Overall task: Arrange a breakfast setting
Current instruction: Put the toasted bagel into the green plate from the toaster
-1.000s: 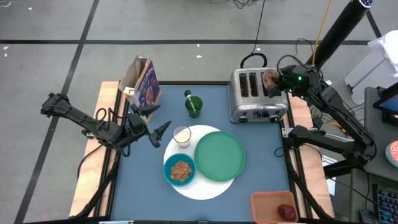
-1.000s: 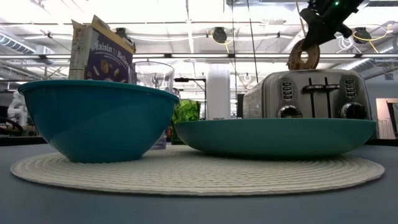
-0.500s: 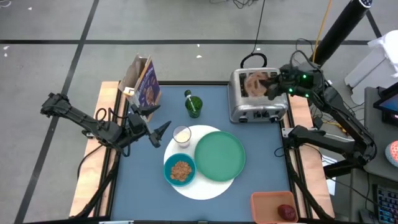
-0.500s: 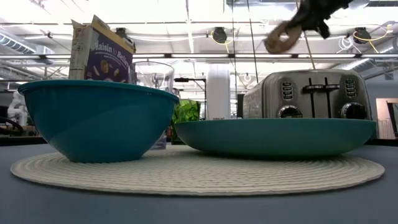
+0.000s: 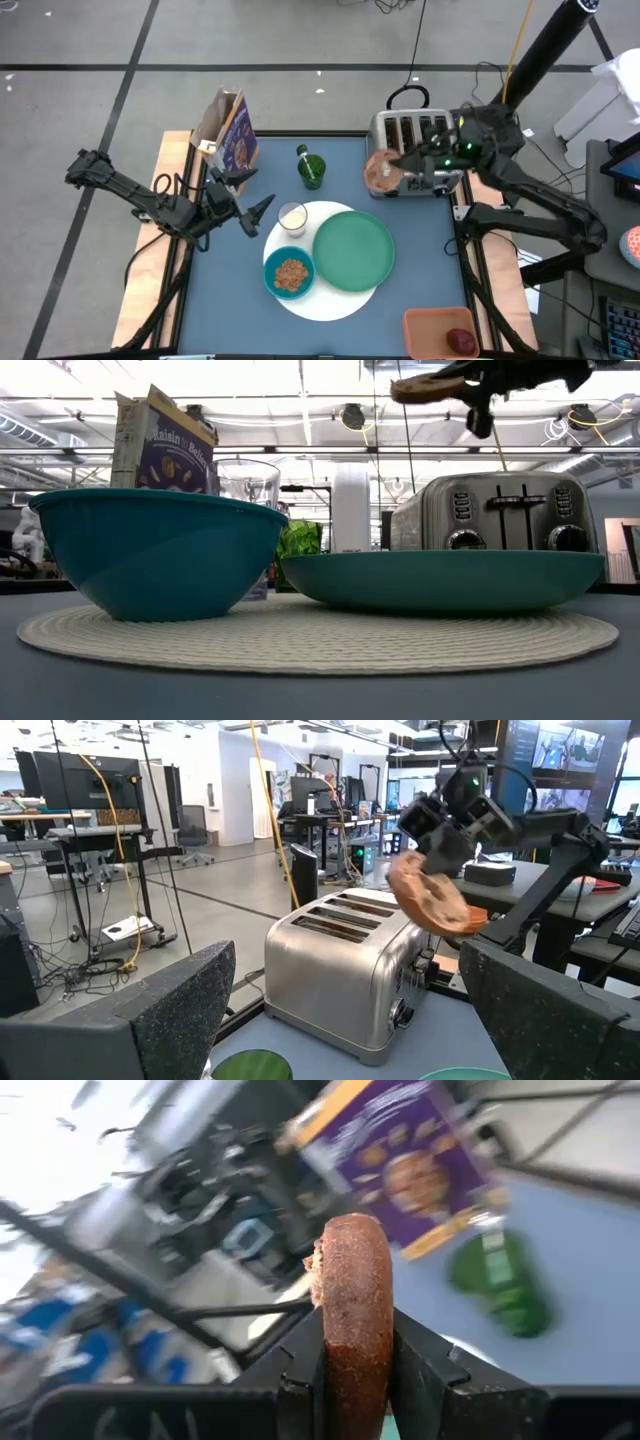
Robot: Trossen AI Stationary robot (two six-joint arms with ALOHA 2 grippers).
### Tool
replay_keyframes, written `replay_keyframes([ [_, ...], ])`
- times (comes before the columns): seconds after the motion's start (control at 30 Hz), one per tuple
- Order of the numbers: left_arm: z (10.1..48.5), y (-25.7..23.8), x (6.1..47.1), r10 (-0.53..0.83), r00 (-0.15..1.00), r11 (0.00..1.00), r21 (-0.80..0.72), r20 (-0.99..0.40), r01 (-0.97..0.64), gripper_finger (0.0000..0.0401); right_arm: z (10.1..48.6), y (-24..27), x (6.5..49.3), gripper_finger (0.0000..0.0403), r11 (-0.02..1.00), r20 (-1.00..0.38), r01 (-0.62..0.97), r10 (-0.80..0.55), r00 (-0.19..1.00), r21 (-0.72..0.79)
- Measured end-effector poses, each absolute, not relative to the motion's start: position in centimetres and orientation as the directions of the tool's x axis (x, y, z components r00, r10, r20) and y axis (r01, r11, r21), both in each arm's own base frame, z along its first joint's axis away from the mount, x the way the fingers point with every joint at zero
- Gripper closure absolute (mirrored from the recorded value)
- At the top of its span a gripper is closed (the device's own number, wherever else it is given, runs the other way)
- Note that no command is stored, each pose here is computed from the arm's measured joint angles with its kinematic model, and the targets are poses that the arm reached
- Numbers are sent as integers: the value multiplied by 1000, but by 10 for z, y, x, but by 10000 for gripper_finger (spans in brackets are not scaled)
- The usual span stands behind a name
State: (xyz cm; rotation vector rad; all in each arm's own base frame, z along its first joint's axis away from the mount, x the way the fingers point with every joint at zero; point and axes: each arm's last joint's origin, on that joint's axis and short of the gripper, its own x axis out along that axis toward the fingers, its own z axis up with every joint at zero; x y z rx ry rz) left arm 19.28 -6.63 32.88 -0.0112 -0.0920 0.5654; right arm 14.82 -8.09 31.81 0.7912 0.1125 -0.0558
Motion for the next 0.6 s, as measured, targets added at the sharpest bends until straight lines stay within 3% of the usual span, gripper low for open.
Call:
replay_keyframes([
  [0.3, 329, -66, 193, 536, 840, 844, -36, 84, -535, 10, 283, -48, 168, 330, 644, 67, -154, 158, 985, 749],
  [0.6, 329, -66, 193, 536, 840, 844, -36, 84, -535, 10, 257, -20, 187, 330, 630, -35, -83, 173, 984, 772],
])
